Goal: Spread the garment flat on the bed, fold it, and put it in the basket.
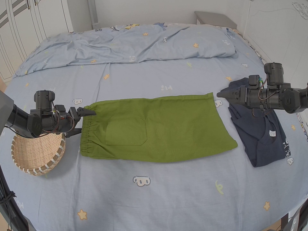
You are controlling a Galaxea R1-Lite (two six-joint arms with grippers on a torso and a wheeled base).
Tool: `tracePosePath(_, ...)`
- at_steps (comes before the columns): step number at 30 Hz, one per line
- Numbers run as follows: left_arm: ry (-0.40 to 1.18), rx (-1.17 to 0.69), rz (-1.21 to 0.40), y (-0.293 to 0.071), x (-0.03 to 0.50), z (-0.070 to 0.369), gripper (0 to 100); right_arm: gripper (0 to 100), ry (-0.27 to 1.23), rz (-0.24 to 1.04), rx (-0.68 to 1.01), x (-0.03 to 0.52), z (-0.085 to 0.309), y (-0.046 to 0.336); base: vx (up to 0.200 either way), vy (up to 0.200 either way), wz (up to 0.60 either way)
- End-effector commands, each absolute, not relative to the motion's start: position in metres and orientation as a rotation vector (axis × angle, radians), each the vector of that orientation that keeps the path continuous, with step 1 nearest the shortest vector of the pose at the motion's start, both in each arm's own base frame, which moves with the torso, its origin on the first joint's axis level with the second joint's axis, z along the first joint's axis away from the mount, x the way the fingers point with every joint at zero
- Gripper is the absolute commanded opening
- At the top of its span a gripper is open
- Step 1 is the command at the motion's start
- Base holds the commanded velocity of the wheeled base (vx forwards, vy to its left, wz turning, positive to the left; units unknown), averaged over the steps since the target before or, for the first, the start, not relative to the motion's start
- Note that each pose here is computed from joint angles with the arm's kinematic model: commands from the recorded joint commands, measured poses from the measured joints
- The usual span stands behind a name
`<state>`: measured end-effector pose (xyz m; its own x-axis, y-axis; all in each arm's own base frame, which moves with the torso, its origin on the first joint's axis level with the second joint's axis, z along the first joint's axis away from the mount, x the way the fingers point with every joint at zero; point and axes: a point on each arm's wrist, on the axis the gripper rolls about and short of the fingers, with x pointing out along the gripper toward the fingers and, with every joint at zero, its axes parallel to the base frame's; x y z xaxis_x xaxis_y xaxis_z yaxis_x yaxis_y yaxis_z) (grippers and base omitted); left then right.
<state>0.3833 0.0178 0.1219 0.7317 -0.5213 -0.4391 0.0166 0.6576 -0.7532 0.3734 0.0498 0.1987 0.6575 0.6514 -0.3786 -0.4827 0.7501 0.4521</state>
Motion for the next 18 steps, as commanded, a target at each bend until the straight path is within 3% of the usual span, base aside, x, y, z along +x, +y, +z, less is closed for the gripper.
tracePosePath(1, 0.736, -0.788, -0.361, 0.002, 0.374, 0.114, 100, 100, 0.544, 0.667, 0.322, 0.341, 0.211, 0.050, 0.000, 0.000, 0.00)
tracePosePath(7, 0.734, -0.749, -0.354, -0.009, 0.372, 0.100, 100, 100, 0.540, 0.673, 0.318, 0.327, 0.213, 0.050, 0.000, 0.000, 0.00)
tracePosePath(18, 0.722, -0.702, -0.317, 0.005, 0.371, 0.094, 100, 100, 0.542, 0.671, 0.317, 0.326, 0.211, 0.049, 0.000, 0.000, 0.00)
